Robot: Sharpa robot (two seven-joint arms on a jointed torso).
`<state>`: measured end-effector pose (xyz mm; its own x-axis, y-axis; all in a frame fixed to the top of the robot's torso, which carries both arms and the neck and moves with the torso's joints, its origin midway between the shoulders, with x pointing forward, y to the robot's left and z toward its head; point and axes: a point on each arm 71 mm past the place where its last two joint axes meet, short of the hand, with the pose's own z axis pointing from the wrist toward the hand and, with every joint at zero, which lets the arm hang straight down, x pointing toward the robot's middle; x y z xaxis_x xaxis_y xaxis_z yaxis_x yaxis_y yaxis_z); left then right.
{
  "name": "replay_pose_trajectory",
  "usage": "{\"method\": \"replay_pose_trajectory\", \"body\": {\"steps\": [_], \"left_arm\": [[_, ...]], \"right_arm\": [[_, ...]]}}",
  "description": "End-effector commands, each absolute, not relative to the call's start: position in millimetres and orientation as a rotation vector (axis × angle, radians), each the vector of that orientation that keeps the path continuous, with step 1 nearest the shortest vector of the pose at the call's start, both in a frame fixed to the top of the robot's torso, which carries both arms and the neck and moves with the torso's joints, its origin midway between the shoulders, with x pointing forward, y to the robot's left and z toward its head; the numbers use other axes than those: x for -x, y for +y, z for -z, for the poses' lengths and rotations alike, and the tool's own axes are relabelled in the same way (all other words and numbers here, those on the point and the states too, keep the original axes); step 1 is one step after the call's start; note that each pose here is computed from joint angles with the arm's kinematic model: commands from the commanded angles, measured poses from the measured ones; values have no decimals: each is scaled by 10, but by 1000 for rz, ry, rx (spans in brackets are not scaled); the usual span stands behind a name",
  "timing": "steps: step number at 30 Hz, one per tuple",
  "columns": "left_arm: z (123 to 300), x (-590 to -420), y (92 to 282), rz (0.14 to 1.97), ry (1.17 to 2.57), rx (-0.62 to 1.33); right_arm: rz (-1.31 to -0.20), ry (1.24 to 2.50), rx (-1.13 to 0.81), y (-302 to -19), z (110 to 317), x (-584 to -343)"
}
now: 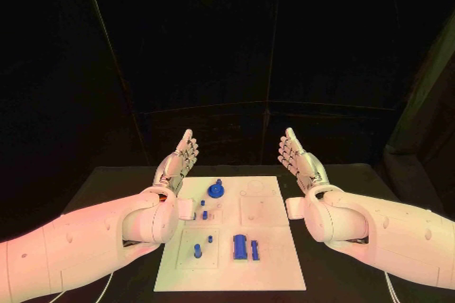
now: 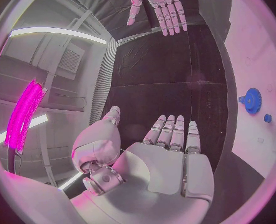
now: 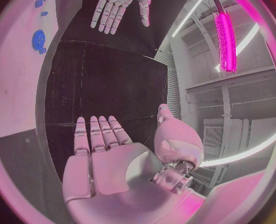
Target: Assemble the parts on the task board
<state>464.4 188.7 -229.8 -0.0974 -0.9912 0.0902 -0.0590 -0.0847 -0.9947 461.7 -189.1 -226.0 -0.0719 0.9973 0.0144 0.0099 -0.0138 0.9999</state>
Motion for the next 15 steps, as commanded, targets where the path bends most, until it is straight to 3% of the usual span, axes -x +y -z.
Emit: {"method": "replay_pose_trajectory", "body": {"steps": [1,15], "left_arm": [[2243,-4620,1925,1230,1218,1209],[2242,-4618,1924,1229,1218,1209]], "right_arm": [[-1229,1218,-1209,-1924,2242,-4618],[-1229,1218,-1209,-1924,2242,-4618]]}}
